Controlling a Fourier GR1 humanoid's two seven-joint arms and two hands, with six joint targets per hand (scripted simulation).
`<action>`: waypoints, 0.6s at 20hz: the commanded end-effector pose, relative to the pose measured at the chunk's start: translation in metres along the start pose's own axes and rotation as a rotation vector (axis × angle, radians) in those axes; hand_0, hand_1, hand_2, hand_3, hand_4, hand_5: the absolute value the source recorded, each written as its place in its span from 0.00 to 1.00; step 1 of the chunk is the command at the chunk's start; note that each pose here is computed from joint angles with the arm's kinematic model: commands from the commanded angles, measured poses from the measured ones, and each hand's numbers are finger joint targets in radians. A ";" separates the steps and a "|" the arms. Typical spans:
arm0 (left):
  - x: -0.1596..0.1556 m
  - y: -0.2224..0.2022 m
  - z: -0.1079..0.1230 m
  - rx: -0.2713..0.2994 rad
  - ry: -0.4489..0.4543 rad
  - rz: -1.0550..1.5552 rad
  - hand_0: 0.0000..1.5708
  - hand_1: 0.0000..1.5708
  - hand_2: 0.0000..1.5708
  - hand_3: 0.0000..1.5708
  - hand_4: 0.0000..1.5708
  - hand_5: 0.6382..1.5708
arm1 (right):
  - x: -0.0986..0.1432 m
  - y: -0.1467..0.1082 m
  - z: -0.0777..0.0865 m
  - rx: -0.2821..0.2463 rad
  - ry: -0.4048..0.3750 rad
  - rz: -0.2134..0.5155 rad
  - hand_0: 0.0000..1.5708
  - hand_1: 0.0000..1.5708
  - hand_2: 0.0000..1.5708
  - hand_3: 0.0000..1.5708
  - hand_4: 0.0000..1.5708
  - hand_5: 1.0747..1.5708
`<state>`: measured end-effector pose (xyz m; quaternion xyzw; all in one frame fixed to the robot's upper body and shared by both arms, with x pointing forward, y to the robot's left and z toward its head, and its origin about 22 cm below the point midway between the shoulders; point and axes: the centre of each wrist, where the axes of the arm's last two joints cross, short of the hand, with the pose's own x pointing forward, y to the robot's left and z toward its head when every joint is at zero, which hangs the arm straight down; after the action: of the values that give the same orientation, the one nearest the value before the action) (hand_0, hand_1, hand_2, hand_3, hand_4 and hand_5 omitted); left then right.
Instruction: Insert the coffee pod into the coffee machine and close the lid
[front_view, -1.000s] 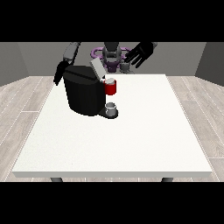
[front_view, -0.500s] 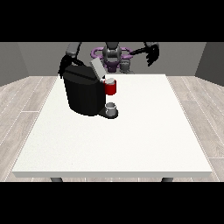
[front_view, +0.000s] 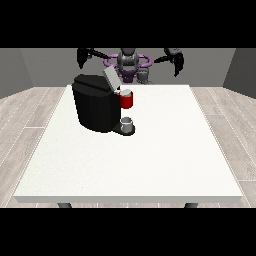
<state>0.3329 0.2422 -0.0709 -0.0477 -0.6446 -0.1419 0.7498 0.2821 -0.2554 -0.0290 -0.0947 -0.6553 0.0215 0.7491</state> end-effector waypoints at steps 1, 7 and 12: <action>-0.001 -0.002 0.006 -0.040 0.007 0.031 0.00 0.00 0.00 0.00 0.27 1.00 | 0.036 0.000 -0.017 0.034 -0.081 0.009 0.00 0.00 0.00 0.00 0.12 1.00; 0.009 0.007 0.020 -0.042 -0.058 0.039 0.00 0.00 0.00 0.00 0.25 1.00 | 0.061 -0.020 -0.029 0.036 -0.134 0.075 0.00 0.00 0.00 0.00 0.00 1.00; 0.034 -0.007 0.013 -0.010 -0.151 -0.002 0.00 0.00 0.00 0.00 0.23 1.00 | 0.087 -0.022 -0.053 0.021 -0.135 -0.008 0.00 0.00 0.00 0.00 0.07 1.00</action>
<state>0.3277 0.2475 -0.0430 -0.0537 -0.6763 -0.1336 0.7224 0.3295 -0.2649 0.0425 -0.0825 -0.7028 0.0514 0.7047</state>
